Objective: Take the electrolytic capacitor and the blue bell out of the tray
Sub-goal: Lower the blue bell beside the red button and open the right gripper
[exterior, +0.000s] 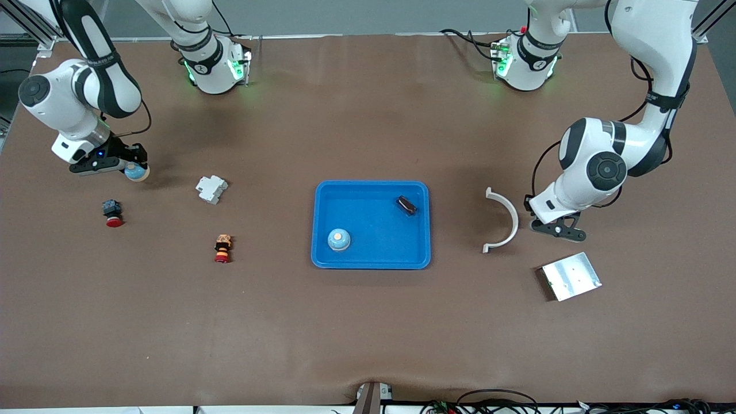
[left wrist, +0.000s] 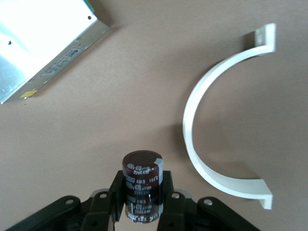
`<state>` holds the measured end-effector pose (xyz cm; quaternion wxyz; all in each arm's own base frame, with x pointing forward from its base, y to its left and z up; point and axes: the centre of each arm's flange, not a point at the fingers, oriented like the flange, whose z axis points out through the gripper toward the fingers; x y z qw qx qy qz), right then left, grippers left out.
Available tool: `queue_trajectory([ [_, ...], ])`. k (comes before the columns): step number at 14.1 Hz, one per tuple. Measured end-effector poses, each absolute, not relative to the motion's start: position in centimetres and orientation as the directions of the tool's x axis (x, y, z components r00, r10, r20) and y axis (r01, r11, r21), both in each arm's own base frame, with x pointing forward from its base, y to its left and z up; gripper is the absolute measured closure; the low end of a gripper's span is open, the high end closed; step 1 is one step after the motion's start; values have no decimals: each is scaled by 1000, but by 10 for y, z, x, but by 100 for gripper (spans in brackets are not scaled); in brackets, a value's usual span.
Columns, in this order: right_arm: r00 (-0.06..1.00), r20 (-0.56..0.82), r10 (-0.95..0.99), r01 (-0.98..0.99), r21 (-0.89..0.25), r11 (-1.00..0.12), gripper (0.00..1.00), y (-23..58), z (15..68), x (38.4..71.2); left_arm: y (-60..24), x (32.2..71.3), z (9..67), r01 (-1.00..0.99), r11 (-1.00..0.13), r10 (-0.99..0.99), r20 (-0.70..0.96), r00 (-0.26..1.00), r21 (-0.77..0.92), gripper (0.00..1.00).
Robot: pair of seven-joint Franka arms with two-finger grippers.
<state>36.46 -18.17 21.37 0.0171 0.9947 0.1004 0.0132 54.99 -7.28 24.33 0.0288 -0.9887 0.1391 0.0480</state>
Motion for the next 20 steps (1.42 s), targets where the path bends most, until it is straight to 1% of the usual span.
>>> queue_trajectory([
  [4,980,18,196,195,26,-980,37,-182,187,361,-53,549,228,-224,-974,-218,-115,969,-37,66],
  [8,980,20,196,195,27,-980,37,-182,185,361,-54,549,219,-158,-987,-154,-114,982,-28,66],
  [9,980,20,197,196,26,-980,31,-182,185,361,-57,549,218,-156,-988,-152,-115,982,-25,66],
  [10,980,20,200,200,26,-980,22,-181,185,361,-58,548,216,-154,-988,-150,-117,982,-24,66],
  [11,978,21,205,205,27,-978,11,-180,185,362,-58,548,214,-152,-988,-148,-120,982,-23,66],
  [12,977,22,212,211,26,-977,2,-178,185,364,-58,547,211,-152,-988,-148,-124,981,-22,66],
  [13,975,23,219,219,26,-975,0,-175,185,365,-58,547,209,-151,-988,-148,-128,981,-21,66],
  [16,966,26,257,257,22,-966,0,-162,190,378,-58,546,205,-150,-989,-146,-135,980,-20,66],
  [18,966,37,256,256,1,-967,0,-147,202,399,-55,544,202,-144,-989,-140,-141,980,-19,66],
  [20,970,39,240,242,-59,-969,0,-122,225,430,-52,544,198,-139,-990,-135,-145,980,-17,66],
])
